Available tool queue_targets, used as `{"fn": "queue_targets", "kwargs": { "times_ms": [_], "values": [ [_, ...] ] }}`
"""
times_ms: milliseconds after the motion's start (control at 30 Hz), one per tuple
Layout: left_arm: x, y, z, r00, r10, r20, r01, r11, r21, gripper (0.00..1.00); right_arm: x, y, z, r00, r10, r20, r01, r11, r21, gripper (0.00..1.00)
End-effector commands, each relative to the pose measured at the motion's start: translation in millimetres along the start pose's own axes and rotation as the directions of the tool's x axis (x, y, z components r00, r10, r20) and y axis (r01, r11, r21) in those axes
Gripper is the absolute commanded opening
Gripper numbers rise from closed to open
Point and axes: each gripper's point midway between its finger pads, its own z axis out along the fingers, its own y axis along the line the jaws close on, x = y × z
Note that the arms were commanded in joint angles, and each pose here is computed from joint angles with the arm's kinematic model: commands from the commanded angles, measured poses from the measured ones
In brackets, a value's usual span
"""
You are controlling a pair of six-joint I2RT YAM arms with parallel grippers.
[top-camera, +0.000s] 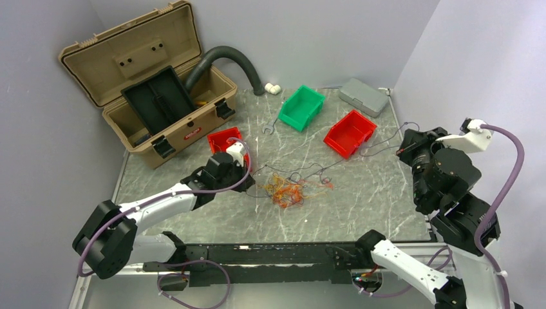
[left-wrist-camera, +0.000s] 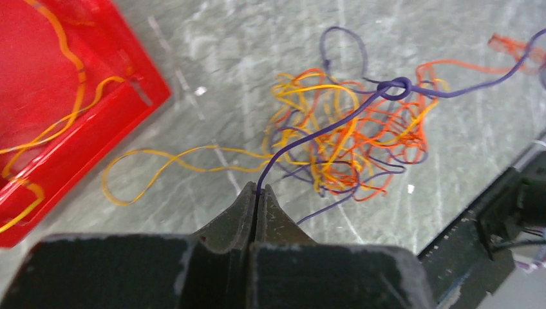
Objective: Untangle the cables
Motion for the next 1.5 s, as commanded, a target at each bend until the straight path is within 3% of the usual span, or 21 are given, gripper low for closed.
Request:
{"fn": "queue_targets", "kwargs": {
  "times_ms": [0,167,267,367,633,733,800,867,967,1033,1067,1267,1467],
  "values": [
    [-6,23,-9,1.000,-0.016,-0.003,0.015,0.986,-0.167,0.00,-50,-30,-14,0.986,0.036,0.163,-0.056,0.991,0.119,0.00],
    [16,43,-16,1.000,-0.004,-0.030,-0.005,0.959,-0.282,0.00,-86,-63,-32,0.955,0.022,0.294,-0.097,0.966,0.241,0.00],
    [27,47,-23,1.000,0.004,-0.031,-0.013,0.951,-0.309,0.00,-94,-75,-37,0.950,-0.008,0.312,-0.094,0.947,0.308,0.00],
    [35,48,-28,0.999,0.024,-0.040,-0.036,0.947,-0.321,0.00,-90,-67,-34,0.955,-0.015,0.295,-0.067,0.961,0.267,0.00],
    [33,39,-38,0.996,0.074,-0.047,-0.085,0.944,-0.320,0.00,-20,-23,3,0.991,-0.100,0.089,0.088,0.988,0.127,0.00],
    [20,20,-44,0.990,0.140,-0.020,-0.140,0.957,-0.253,0.00,26,-5,17,0.990,-0.140,-0.033,0.142,0.988,0.054,0.05],
    [10,8,-49,0.985,0.174,0.009,-0.167,0.962,-0.216,0.00,63,-10,25,0.983,-0.133,-0.128,0.146,0.984,0.098,0.08],
    [0,1,-55,0.981,0.188,0.040,-0.176,0.964,-0.200,0.00,103,-22,30,0.970,-0.113,-0.216,0.150,0.975,0.164,0.19],
    [-9,-7,-61,0.976,0.205,0.069,-0.190,0.966,-0.174,0.00,162,-43,31,0.937,-0.105,-0.333,0.186,0.957,0.221,0.43],
    [-13,-13,-65,0.974,0.212,0.085,-0.197,0.968,-0.153,0.00,189,-49,29,0.917,-0.088,-0.390,0.187,0.956,0.224,0.80],
    [-14,-15,-66,0.972,0.215,0.093,-0.200,0.969,-0.144,0.00,199,-47,30,0.908,-0.080,-0.410,0.177,0.963,0.205,0.86],
    [-19,-18,-70,0.966,0.234,0.112,-0.219,0.967,-0.132,0.00,262,-13,22,0.797,-0.154,-0.583,0.148,0.987,-0.058,0.89],
    [-24,-17,-74,0.962,0.240,0.127,-0.222,0.965,-0.143,0.00,315,19,15,0.666,-0.327,-0.670,0.126,0.935,-0.331,0.90]
  ]
}}
